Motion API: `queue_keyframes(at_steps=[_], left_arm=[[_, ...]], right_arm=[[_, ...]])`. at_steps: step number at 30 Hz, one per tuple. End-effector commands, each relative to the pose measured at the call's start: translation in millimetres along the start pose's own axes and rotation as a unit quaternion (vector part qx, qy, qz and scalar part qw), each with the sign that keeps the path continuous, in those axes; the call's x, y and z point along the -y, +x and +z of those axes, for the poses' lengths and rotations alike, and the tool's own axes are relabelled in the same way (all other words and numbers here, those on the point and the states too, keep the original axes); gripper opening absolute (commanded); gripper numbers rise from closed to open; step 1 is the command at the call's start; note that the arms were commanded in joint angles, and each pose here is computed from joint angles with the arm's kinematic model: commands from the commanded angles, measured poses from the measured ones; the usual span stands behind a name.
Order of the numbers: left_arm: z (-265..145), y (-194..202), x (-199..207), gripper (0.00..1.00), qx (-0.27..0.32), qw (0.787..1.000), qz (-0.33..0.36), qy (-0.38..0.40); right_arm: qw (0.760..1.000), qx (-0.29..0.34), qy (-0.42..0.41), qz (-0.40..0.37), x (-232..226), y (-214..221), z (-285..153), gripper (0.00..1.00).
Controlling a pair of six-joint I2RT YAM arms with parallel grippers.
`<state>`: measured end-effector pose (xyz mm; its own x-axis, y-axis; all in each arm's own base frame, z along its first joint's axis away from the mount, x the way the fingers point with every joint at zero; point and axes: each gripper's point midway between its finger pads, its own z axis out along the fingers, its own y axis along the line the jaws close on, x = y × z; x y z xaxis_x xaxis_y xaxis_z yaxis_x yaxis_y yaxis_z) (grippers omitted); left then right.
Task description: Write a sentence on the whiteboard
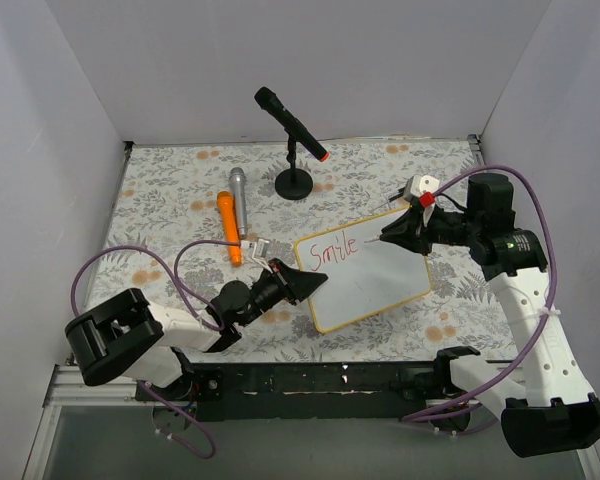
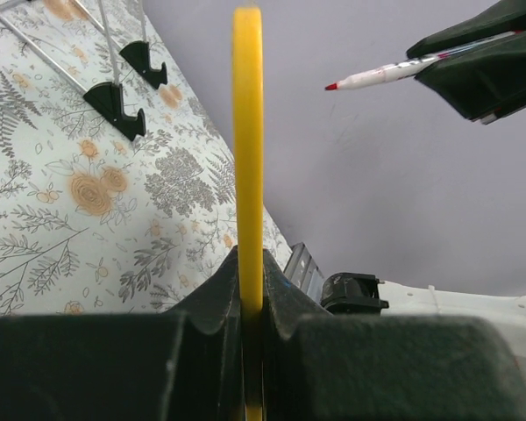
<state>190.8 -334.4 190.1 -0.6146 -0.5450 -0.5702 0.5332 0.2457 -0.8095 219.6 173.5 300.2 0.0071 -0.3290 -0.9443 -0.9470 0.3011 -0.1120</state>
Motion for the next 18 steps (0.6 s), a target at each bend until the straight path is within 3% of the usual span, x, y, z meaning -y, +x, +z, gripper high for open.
queue_keyframes(at_steps=[1,18], left_arm=[[-29.0,-86.9,117.4,0.00,0.163,0.962,-0.014,0.220],[-40.5,-94.9,115.1,0.00,0.178,0.960,-0.021,0.214]], right_arm=[[0.999,0.027,-0.026,-0.006,-10.1,-6.3,-1.4,0.01],[0.999,0.030,-0.026,-0.009,-8.0,-0.8,-0.1,0.01]])
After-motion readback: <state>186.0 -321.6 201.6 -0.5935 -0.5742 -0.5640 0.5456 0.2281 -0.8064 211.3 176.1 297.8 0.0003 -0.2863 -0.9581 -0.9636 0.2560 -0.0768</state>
